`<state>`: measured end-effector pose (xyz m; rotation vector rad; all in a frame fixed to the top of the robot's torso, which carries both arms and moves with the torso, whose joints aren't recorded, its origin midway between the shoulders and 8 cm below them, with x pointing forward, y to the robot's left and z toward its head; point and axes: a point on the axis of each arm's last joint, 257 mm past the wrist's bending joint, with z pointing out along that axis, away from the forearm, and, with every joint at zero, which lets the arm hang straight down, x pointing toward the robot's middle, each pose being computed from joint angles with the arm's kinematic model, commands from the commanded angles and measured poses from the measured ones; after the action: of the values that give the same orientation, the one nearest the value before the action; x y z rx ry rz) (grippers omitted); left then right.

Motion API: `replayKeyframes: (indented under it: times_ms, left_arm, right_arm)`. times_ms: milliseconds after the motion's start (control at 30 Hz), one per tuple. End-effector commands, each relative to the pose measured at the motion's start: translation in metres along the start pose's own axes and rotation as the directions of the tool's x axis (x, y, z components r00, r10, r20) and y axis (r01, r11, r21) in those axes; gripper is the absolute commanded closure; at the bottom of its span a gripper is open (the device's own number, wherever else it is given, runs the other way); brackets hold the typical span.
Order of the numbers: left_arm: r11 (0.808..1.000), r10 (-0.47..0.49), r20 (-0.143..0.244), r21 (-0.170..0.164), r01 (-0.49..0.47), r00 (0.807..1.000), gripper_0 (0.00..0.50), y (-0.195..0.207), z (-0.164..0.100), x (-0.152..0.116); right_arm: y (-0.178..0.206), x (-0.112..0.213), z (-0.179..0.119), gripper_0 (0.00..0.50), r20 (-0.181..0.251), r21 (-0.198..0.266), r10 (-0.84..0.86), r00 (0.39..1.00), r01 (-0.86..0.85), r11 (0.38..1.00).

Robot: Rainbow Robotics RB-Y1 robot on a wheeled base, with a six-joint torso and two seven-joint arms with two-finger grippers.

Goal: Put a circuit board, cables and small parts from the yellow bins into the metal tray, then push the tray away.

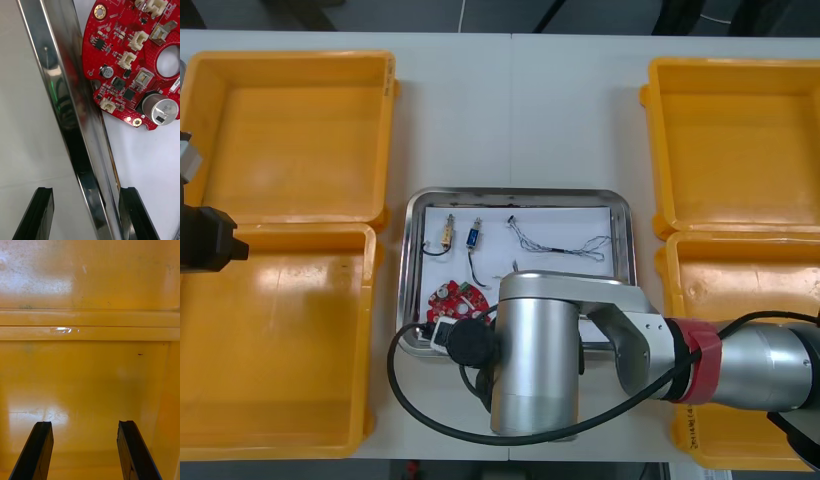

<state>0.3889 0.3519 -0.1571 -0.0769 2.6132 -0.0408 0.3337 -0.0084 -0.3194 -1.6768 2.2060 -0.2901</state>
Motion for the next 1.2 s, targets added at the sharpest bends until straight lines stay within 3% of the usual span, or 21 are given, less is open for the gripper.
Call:
replayKeyframes:
  times_ms: [33,1200]
  left_arm:
    - [0.998,0.054,0.030,-0.032,-0.053,0.998,0.000,0.011,-0.012,-0.006]
    - [0.998,0.054,0.030,-0.032,-0.053,0.998,0.000,0.011,-0.012,-0.006]
  right_arm:
    - [0.005,-0.010,-0.002,0.000,0.021,0.031,-0.116,0.993,0.115,0.993]
    - [-0.016,0.002,0.005,0.000,0.007,0.099,-0.158,0.987,0.157,0.983]
